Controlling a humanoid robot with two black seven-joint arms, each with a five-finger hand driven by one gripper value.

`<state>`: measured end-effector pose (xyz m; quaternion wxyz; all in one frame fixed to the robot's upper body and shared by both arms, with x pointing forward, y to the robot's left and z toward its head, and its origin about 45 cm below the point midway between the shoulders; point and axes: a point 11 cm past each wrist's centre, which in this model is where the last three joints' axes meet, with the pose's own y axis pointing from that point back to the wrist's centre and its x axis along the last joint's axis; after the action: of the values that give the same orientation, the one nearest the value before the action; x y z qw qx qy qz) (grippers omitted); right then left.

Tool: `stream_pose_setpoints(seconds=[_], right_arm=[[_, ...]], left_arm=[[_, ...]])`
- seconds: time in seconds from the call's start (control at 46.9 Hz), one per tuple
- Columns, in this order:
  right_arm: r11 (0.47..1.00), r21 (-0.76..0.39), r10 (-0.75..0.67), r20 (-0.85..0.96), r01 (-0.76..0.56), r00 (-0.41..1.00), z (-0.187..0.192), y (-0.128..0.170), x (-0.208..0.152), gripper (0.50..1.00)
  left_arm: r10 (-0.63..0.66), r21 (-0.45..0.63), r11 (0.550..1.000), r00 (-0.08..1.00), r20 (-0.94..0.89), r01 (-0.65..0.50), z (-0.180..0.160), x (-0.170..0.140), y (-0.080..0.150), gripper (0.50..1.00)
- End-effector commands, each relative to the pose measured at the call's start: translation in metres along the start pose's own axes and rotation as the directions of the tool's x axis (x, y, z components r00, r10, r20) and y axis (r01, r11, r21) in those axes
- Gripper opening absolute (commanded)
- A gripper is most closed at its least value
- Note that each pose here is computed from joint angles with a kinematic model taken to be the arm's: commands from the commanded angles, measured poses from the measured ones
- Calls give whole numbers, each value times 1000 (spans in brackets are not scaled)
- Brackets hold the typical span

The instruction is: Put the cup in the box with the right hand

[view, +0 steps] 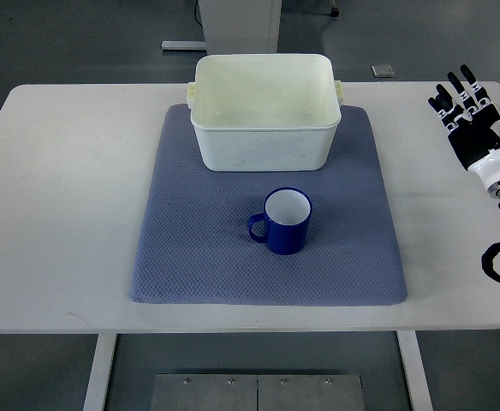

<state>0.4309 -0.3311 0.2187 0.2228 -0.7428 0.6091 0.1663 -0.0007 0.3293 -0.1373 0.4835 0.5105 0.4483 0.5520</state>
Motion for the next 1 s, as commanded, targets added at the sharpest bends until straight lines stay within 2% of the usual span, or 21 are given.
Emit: stream_pose_setpoints(seconds=[0.0, 0.149, 0.32, 0.982], right_arm=[[1000, 1, 0, -2, 0, 1000, -1, 0, 0, 1000], [1000, 5, 9, -8, -9, 1000, -3, -1, 1, 1000], [1000, 6, 4, -6, -4, 1000, -3, -2, -1, 1000], [999, 31, -33, -2, 33, 999, -12, -17, -17, 1000]], left_arm=[[5, -1, 1000, 1000, -8, -5, 0, 1, 0, 1000], [8, -19, 1000, 1000, -14, -9, 9, 1, 0, 1000], [6, -2, 1000, 1000, -11, -6, -1, 1, 0, 1000], [6, -2, 1000, 1000, -10, -6, -1, 1, 0, 1000]])
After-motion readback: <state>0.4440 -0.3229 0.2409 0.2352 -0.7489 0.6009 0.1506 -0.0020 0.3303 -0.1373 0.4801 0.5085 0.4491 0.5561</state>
